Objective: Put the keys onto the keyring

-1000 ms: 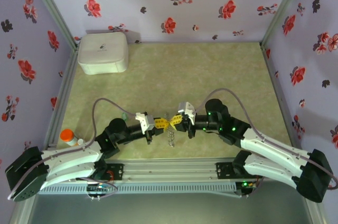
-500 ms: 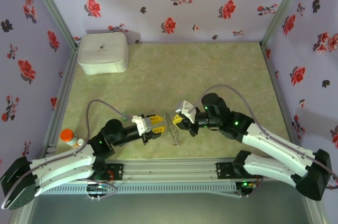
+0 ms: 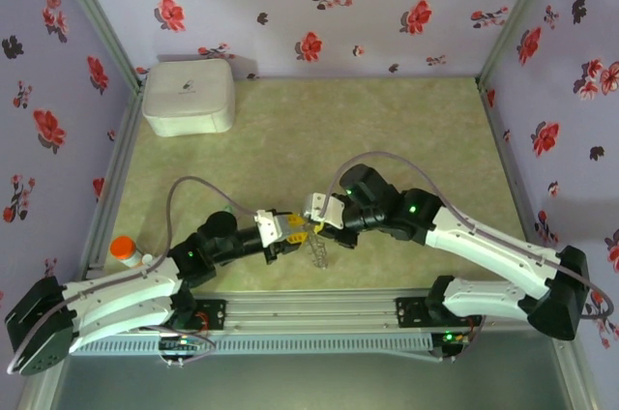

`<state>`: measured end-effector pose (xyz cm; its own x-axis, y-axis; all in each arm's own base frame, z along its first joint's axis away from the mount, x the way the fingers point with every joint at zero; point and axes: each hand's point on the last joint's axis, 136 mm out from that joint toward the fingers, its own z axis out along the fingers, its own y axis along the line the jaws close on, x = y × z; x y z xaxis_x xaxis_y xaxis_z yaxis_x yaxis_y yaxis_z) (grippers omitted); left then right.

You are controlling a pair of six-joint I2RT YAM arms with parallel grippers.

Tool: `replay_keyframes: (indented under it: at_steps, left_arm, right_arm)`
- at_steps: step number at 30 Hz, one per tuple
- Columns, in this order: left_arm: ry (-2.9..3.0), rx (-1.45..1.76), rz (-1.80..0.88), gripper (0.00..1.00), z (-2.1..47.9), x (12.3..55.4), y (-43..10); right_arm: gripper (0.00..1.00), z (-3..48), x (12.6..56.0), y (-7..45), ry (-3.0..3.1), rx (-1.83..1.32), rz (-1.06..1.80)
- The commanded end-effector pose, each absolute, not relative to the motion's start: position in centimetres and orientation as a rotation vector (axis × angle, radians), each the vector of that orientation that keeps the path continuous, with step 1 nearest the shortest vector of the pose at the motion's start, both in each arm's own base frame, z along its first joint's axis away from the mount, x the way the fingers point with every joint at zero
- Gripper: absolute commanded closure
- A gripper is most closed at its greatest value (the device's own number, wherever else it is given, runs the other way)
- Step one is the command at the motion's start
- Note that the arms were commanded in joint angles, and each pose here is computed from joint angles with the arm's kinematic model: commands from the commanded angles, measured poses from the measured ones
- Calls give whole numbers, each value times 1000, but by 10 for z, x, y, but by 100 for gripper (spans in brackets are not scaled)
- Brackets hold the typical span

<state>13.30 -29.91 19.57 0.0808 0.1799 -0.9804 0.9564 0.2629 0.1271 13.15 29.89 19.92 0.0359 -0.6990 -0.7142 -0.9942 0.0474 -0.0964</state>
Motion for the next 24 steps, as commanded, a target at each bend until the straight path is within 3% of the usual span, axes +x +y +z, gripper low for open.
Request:
replay_keyframes:
  at_steps: [1,7,13,17,19,24]
  left_arm:
    - [1308,1165,-862,72,214,133,-305]
    - [1316,1179,-869,82,211,132,-307]
    - [1320,1185,-878,100,211,130,-307]
    - [1310,1182,-877,100,213,130,-307]
    - [1308,1175,-868,100,214,132,-306]
    - [1303,1076,-791,100,219,149,-301]
  right_arm:
    - [100,210,130,306,1658,-1754,588]
    - [100,209,126,311,1644,-1785,577]
    - [100,210,124,315,1629,-1792,581]
    - [98,212,128,315,1645,-1743,573]
    - [70,217,137,311,1677,-1655,543]
    - [46,239,171,276,1818,-1270,488]
